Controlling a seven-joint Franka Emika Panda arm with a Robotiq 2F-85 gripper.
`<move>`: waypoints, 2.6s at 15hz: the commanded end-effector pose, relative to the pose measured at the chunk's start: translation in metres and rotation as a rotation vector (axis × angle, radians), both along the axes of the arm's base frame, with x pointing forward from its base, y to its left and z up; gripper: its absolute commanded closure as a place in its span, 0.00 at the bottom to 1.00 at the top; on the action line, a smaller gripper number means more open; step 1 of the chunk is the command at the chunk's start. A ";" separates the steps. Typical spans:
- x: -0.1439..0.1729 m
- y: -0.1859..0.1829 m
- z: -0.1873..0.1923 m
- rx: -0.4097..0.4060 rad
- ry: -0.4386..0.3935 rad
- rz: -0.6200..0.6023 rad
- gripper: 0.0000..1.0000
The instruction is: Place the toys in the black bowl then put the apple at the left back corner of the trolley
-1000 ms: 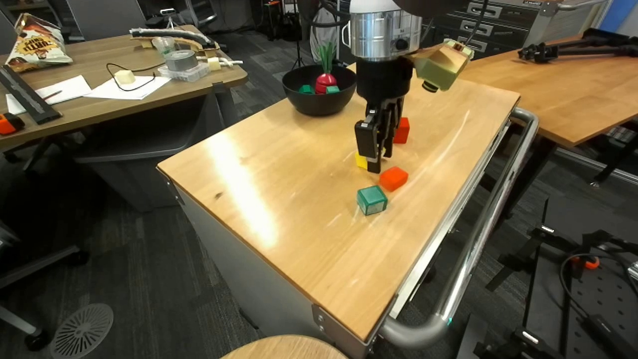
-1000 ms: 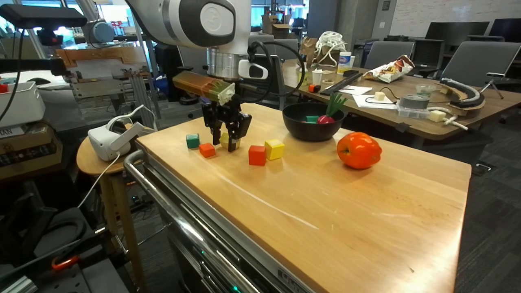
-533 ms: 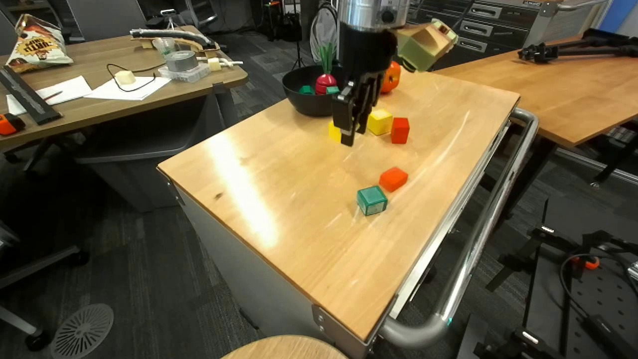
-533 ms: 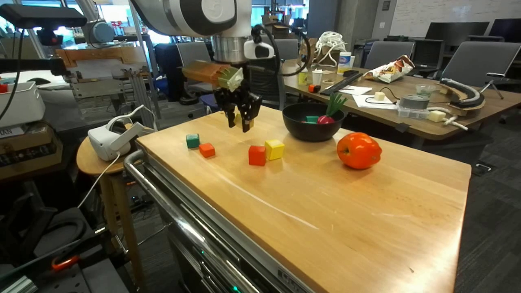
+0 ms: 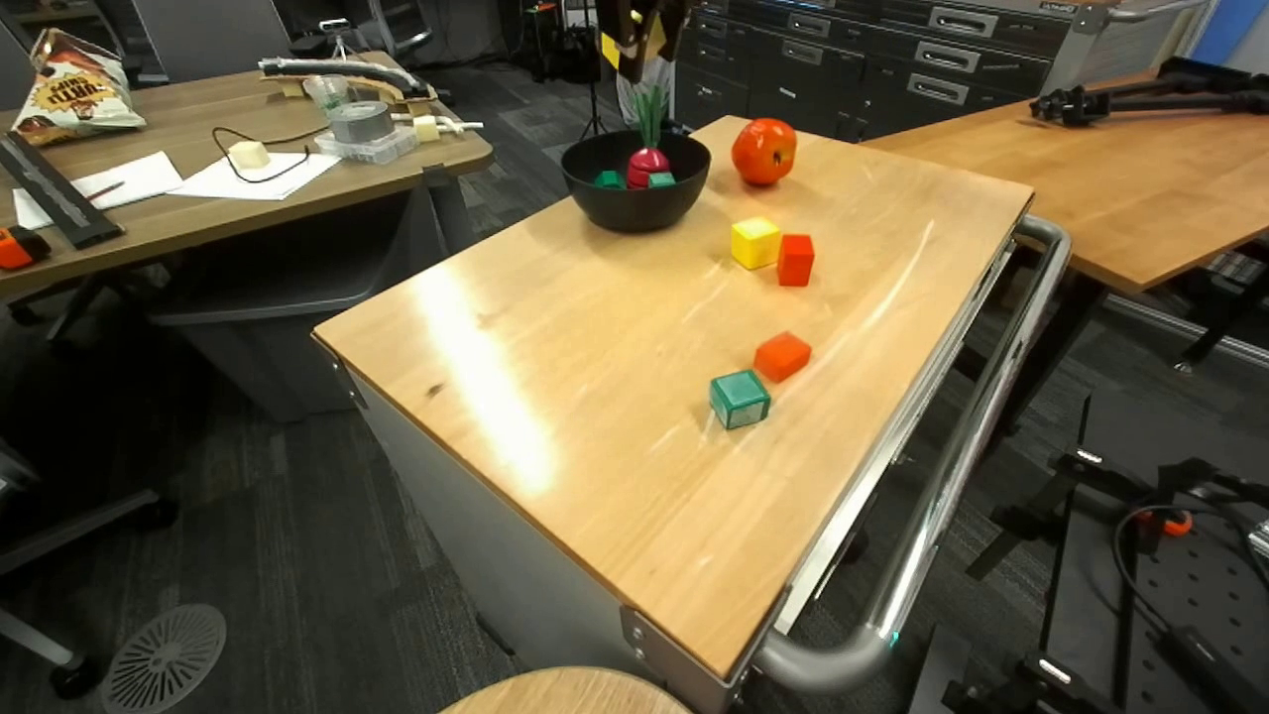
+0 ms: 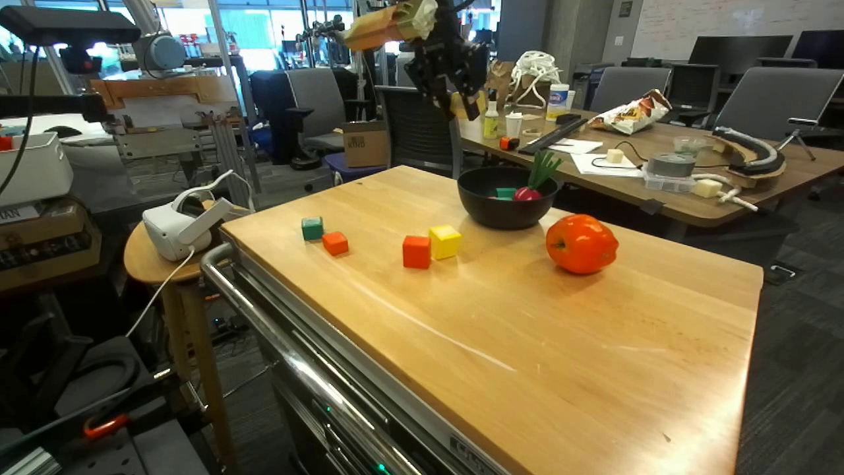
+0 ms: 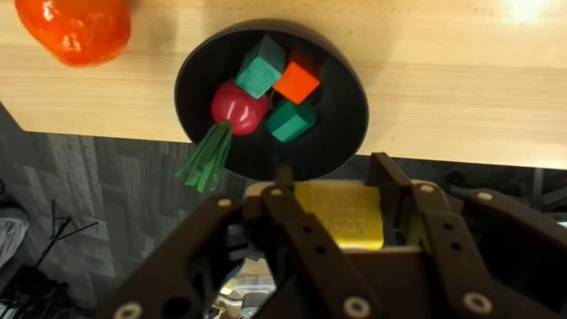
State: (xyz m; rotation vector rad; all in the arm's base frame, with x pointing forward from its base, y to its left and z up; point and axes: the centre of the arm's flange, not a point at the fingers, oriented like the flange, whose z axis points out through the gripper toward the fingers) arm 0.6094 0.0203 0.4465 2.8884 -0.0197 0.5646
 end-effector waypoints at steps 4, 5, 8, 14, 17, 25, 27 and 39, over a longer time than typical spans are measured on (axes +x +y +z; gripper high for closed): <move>0.079 -0.013 -0.039 -0.002 0.012 -0.088 0.79; 0.086 -0.018 -0.048 -0.002 0.017 -0.098 0.79; 0.101 -0.031 -0.068 0.015 0.044 -0.129 0.79; 0.093 -0.011 -0.062 0.119 0.058 -0.126 0.05; 0.069 0.004 -0.039 0.167 0.073 -0.093 0.00; -0.048 -0.012 -0.061 0.165 0.344 -0.251 0.00; -0.016 -0.009 -0.074 0.157 0.343 -0.230 0.00; -0.036 -0.063 -0.111 0.216 0.247 -0.531 0.00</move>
